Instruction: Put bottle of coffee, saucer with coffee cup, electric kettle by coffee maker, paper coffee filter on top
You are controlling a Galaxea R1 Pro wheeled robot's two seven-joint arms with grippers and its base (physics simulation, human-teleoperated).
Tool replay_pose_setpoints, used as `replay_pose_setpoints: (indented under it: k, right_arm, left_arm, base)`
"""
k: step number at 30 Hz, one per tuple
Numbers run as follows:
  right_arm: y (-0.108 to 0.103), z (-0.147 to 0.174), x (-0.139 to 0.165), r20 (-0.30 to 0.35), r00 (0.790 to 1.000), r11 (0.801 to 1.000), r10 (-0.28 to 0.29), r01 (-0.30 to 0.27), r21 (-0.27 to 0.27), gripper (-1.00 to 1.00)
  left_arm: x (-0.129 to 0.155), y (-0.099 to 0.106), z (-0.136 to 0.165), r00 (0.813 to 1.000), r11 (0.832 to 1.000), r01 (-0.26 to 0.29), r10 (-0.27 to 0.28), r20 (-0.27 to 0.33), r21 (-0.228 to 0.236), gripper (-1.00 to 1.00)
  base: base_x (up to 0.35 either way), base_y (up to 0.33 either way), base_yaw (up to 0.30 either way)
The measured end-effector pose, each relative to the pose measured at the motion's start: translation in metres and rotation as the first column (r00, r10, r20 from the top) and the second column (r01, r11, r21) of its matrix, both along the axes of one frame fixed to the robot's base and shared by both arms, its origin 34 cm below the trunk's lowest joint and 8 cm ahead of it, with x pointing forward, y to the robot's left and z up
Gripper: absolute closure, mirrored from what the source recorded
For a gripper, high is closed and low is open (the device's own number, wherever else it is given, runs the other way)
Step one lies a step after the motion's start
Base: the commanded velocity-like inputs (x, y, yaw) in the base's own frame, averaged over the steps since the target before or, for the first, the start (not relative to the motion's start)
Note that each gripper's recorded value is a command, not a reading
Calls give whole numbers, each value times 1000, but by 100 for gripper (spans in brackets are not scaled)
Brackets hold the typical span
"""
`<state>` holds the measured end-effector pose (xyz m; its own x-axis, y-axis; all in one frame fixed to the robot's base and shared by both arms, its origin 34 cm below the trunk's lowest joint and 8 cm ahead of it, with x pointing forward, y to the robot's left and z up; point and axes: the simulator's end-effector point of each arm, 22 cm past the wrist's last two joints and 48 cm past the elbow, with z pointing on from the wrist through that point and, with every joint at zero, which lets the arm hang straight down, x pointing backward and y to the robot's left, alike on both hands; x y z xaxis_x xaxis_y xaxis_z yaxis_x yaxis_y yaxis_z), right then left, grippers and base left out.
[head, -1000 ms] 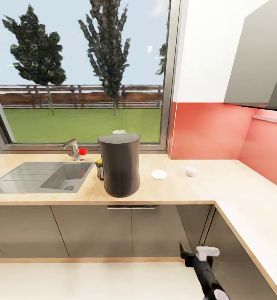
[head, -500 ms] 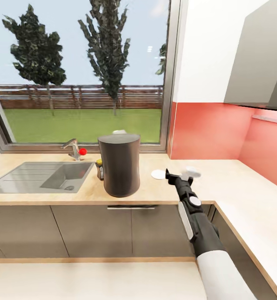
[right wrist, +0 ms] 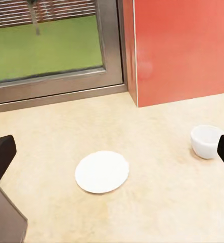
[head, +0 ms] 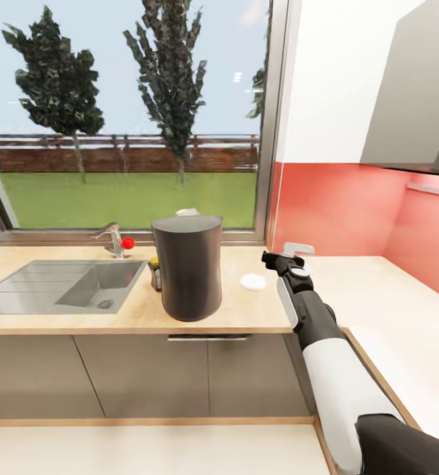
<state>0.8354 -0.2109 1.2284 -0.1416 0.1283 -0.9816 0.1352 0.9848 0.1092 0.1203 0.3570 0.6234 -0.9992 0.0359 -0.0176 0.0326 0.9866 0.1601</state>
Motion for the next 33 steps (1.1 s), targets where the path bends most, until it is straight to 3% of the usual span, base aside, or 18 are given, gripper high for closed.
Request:
replay_pose_setpoints:
  k: [10,18,33]
  right_arm:
    - [0,-1,0,-4,1000,1000,1,-1,-3,-100]
    - [8,-6,2,-9,999,999,41,-41,3,-100]
    - [8,-13,3,-20,999,999,40,-40,2,-100]
  left_arm:
    - [-1,0,0,1000,1000,-1,1,-1,0,-100]
    - [-1,-2,0,1000,1000,-1,1,-2,-2,-100]
    - [-13,-1,0,1000,1000,-2,2,-22,-1,-100]
  base:
    - [329,48,0]
    - [323,26,27]
    - [63,0,70]
